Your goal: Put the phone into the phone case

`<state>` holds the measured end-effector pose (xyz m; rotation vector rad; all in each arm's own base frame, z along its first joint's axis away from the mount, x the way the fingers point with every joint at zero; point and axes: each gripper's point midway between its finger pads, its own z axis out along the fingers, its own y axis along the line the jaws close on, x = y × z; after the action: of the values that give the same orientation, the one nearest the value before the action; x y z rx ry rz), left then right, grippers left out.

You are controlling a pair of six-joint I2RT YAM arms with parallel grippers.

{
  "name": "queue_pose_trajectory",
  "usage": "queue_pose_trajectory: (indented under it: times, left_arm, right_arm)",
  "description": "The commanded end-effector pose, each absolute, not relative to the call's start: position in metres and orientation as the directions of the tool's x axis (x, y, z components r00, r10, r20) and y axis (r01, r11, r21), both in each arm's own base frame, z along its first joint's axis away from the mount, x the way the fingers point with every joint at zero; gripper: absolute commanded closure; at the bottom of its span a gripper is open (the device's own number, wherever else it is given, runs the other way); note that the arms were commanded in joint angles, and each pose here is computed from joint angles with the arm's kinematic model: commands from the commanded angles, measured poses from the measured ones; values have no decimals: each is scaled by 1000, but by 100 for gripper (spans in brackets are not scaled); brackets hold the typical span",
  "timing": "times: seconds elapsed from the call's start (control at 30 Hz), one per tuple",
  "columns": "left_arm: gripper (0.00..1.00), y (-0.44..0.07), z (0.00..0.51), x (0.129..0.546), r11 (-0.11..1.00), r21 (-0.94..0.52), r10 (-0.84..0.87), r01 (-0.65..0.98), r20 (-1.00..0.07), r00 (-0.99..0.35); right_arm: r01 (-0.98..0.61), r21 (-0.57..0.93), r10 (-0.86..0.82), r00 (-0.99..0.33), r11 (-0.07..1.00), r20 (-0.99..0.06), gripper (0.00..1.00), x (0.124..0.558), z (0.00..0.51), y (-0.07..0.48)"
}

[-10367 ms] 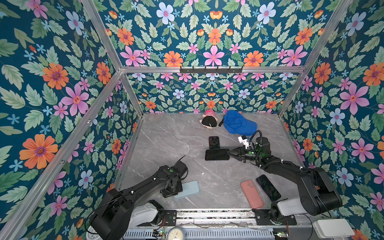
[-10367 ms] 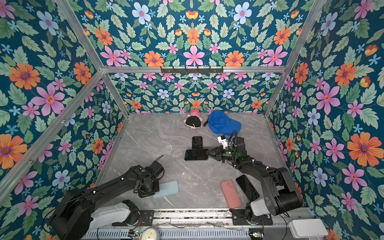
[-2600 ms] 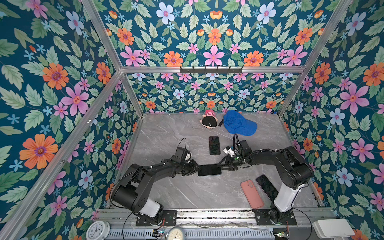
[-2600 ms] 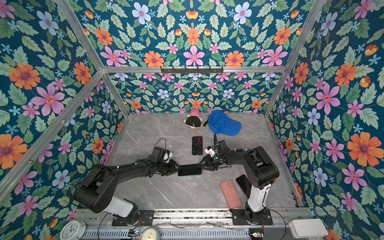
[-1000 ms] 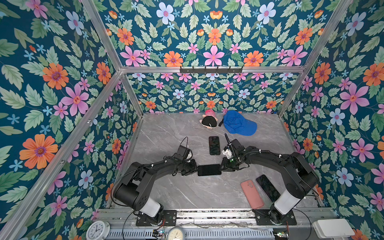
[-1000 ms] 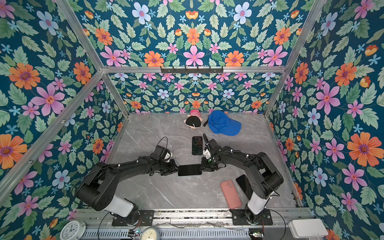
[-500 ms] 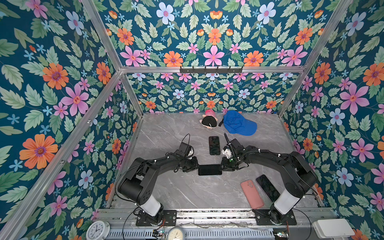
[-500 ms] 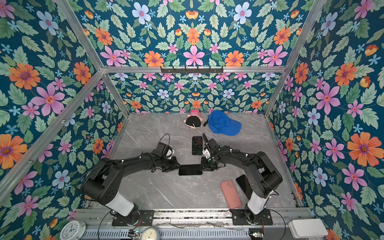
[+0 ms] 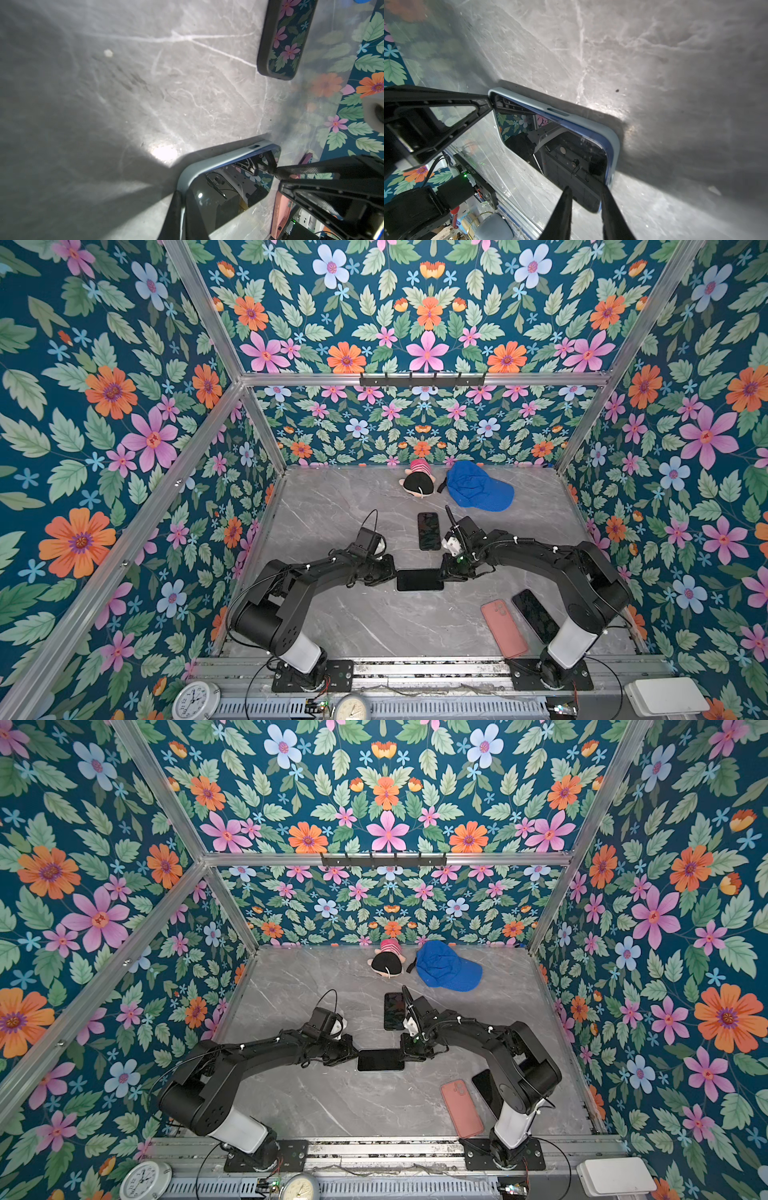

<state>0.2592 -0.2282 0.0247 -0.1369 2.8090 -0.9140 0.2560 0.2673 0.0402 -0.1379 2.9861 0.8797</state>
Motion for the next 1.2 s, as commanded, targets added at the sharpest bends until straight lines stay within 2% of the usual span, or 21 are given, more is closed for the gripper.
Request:
queue_pose_trajectory:
  times: [0.0,0.27,0.43,0.67,0.83,0.97,1.17]
  left_arm:
    - [92,-226,17,245,815,-576,-138,-60,-93,-986]
    - [84,-232,20,241,800,-597,-141,-59,-92,-986]
    - [67,-242,25,240,781,-624,-130,-41,-97,-987]
    - [70,-243,25,238,781,-624,-125,-35,-101,-987]
    - [68,-237,29,234,790,-613,-127,-31,-113,-986]
    - [66,-234,30,228,789,-614,-128,-35,-109,-986]
    - [65,-236,27,216,777,-629,-113,-40,-78,-990]
  right_arm:
    - [-95,553,-90,-995,828,-36,76,251,38,274]
    - [-99,555,-99,-995,826,-29,84,247,36,279]
    - [-99,564,-105,-994,820,-22,87,245,35,284]
    - [-108,544,-111,-993,832,-29,88,244,38,283]
    - [-133,459,-107,-991,878,-81,87,245,49,263]
    - [-136,419,-94,-988,898,-118,85,243,55,249]
    - [-120,405,-88,-991,906,-97,77,236,46,242]
